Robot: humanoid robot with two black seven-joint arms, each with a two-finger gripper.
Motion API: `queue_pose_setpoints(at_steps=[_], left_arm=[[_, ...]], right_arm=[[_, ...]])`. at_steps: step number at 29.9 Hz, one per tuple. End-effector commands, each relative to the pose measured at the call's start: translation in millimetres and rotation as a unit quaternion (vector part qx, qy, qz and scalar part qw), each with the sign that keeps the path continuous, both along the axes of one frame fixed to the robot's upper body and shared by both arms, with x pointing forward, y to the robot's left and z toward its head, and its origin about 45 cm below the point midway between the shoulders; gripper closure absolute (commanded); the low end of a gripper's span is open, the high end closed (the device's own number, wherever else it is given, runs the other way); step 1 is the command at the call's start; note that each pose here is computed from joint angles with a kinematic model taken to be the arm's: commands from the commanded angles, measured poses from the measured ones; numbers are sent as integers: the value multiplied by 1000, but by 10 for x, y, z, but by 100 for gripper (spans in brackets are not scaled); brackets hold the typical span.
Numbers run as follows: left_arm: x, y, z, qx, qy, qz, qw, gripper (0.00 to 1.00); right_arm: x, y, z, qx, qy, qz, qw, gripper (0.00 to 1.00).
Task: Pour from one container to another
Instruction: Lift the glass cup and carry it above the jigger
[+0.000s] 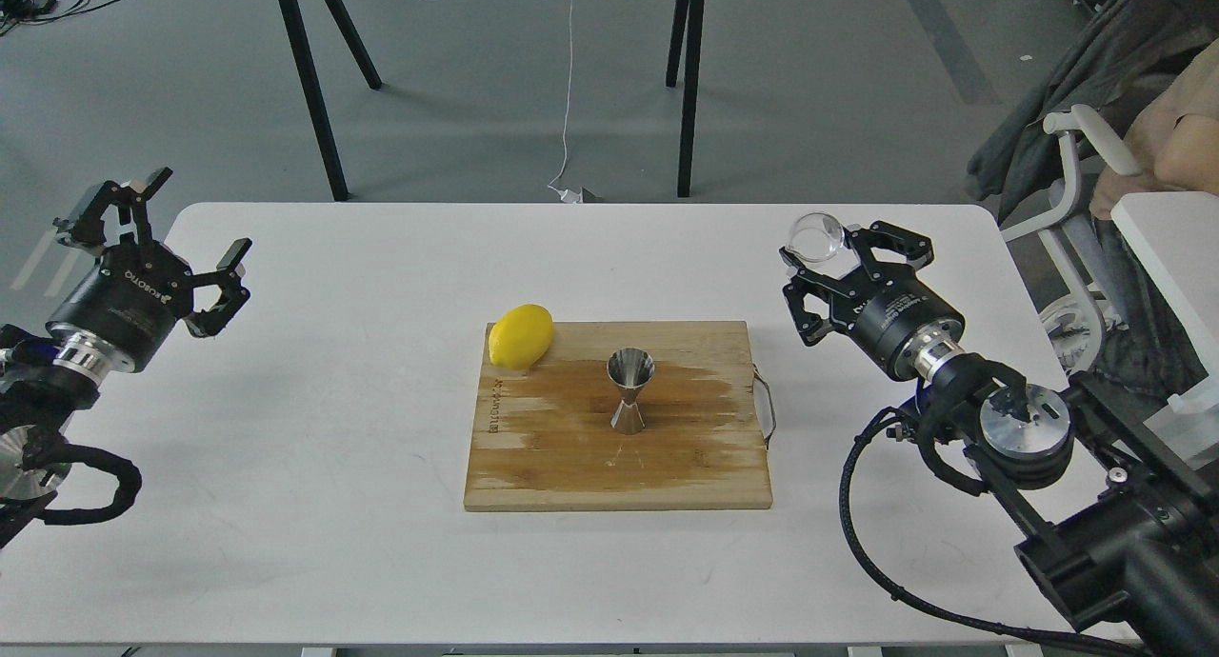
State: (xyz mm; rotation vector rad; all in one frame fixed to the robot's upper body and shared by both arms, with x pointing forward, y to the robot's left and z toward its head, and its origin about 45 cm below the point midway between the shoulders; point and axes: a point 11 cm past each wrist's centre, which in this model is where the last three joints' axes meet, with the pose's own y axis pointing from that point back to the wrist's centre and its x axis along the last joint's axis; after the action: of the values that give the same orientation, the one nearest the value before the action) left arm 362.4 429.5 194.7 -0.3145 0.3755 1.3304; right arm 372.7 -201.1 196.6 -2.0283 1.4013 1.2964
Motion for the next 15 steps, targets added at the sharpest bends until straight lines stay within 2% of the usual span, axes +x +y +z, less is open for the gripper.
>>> queue_pose_setpoints(at_steps=[1,6,15], left_arm=[[1,-2,-2,0,0,0,1000,1],[1,-2,-2,0,0,0,1000,1],[-4,-2,-8,0,1,0,1000,1]], right_arm=[[4,375,77,-82,-52,63,993,66],[-73,736,66,-154,-99,121,976,66],[-200,932,-39,-242,-142,177,943,67]])
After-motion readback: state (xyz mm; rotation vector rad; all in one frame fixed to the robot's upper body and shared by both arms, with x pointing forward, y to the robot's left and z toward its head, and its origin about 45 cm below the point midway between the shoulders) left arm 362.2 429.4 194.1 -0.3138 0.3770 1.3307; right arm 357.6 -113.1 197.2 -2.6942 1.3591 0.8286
